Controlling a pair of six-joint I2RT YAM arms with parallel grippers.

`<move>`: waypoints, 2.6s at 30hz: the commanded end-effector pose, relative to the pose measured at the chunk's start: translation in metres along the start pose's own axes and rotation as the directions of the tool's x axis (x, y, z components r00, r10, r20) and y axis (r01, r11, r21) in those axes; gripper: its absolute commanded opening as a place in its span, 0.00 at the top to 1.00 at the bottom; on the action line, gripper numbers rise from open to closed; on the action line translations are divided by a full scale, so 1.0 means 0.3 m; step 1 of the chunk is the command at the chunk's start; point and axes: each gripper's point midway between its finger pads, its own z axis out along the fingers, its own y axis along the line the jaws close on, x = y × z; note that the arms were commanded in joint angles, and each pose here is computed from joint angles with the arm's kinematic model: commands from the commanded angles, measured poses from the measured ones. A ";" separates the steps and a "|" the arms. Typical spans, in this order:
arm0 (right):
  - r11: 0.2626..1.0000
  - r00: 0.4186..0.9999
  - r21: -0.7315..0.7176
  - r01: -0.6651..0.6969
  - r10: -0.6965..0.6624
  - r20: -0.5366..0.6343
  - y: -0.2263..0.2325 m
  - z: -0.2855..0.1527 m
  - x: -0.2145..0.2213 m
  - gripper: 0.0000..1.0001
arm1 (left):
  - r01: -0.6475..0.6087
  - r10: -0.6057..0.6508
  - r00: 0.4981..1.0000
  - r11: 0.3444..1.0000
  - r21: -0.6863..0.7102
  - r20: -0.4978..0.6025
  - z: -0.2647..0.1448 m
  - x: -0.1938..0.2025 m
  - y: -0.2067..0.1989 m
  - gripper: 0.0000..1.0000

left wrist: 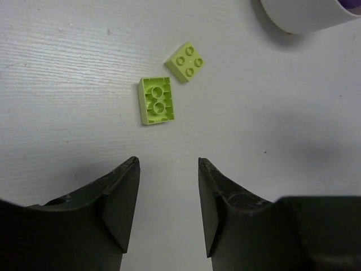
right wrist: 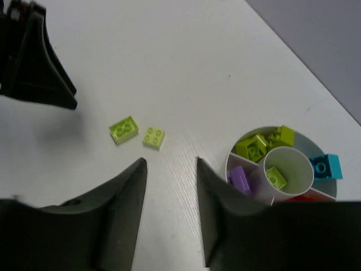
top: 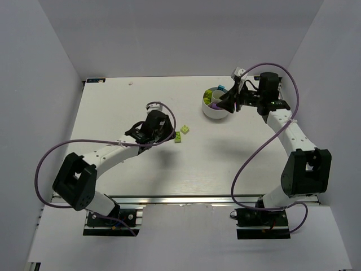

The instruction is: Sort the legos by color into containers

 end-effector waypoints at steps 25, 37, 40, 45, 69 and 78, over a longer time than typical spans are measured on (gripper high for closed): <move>0.967 0.985 0.224 -0.122 0.145 -0.088 0.041 -0.102 0.128 0.21 | -0.159 0.143 0.986 0.955 -0.249 -0.080 0.194 0.062 -0.019 0.36; 0.965 0.984 0.227 -0.133 0.156 -0.085 0.036 -0.099 0.136 0.21 | -0.220 0.194 0.975 0.913 -0.343 -0.107 0.285 0.070 0.018 0.37; 0.965 0.984 0.226 -0.135 0.158 -0.083 0.036 -0.098 0.133 0.21 | -0.227 0.199 0.973 0.911 -0.344 -0.115 0.309 0.080 0.019 0.37; 0.964 0.984 0.227 -0.139 0.160 -0.078 0.033 -0.098 0.124 0.21 | -0.236 0.202 0.970 0.915 -0.328 -0.134 0.337 0.104 0.014 0.41; 0.642 0.615 0.144 -0.753 0.765 -0.192 0.221 0.098 0.180 0.28 | -0.277 0.263 0.961 0.909 0.312 0.085 0.022 0.062 -0.271 0.86; 0.595 0.553 0.098 -0.798 0.787 -0.272 0.351 0.190 0.200 0.40 | -0.330 0.281 0.944 0.815 0.476 0.173 -0.062 0.087 -0.330 0.86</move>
